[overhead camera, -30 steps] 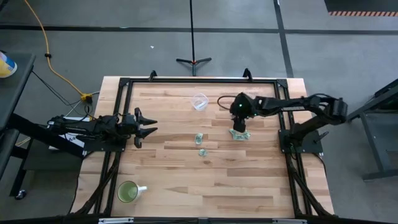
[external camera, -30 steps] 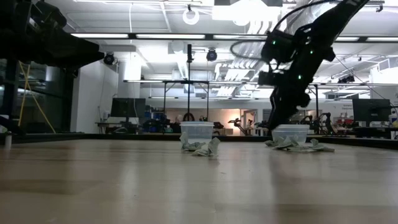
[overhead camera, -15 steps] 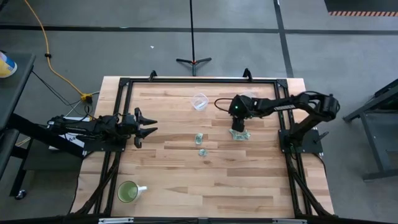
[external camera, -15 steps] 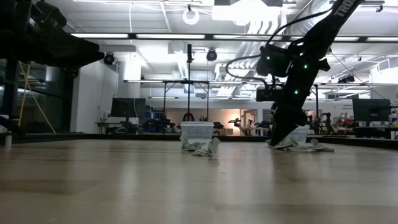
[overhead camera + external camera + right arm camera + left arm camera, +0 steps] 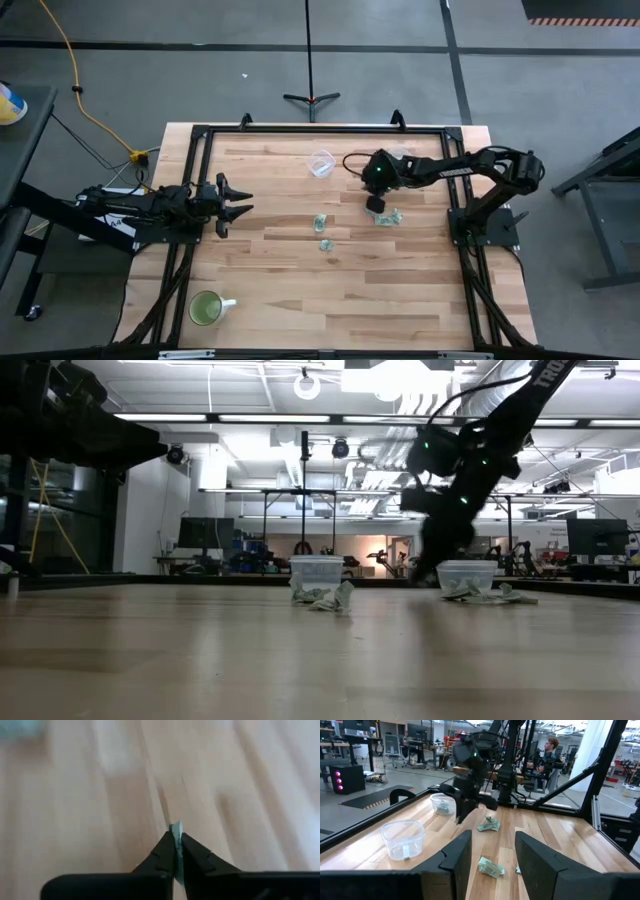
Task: Pick and place Stevia / Truvia into bins
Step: Put the stevia packet into the left transparent container
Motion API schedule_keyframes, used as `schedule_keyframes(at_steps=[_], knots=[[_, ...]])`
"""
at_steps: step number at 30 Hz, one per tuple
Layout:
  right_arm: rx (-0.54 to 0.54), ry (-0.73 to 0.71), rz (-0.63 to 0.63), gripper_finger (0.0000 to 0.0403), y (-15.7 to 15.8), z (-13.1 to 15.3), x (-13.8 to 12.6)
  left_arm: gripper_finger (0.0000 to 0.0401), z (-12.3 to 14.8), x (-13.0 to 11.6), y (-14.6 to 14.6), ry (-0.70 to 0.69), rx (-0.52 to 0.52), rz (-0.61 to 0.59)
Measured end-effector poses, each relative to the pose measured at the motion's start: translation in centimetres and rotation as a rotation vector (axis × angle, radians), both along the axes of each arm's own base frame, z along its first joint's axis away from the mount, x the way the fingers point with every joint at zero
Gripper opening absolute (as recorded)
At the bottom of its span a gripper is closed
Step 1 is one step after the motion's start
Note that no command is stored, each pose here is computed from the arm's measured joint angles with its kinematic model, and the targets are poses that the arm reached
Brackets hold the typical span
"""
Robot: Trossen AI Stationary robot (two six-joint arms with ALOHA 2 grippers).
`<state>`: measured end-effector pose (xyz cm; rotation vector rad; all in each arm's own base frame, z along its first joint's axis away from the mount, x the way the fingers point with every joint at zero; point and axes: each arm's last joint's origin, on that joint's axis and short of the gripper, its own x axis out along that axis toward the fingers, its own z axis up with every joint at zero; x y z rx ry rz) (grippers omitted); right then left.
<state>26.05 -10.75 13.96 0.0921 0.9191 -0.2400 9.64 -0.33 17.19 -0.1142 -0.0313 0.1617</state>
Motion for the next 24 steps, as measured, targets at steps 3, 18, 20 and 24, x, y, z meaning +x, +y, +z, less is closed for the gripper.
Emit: schedule_keyframes(at_steps=[3,18,20,24], knots=[[-0.044,-0.230,0.026,0.0021,-0.3,1.6,1.6,0.0186,0.0,0.0,0.0,0.000,0.000,0.001],[-0.125,-0.510,-0.071,0.0009,-2.9,2.9,6.7,0.0186,0.0,0.0,0.0,0.002,0.011,0.000],[-0.113,-0.477,-0.082,0.0011,-3.6,2.9,7.7,0.0186,0.0,0.0,0.0,0.002,0.011,0.001],[-0.062,-0.420,-0.040,0.0005,-4.5,3.6,9.5,0.0186,0.0,0.0,0.0,0.002,0.011,0.001]])
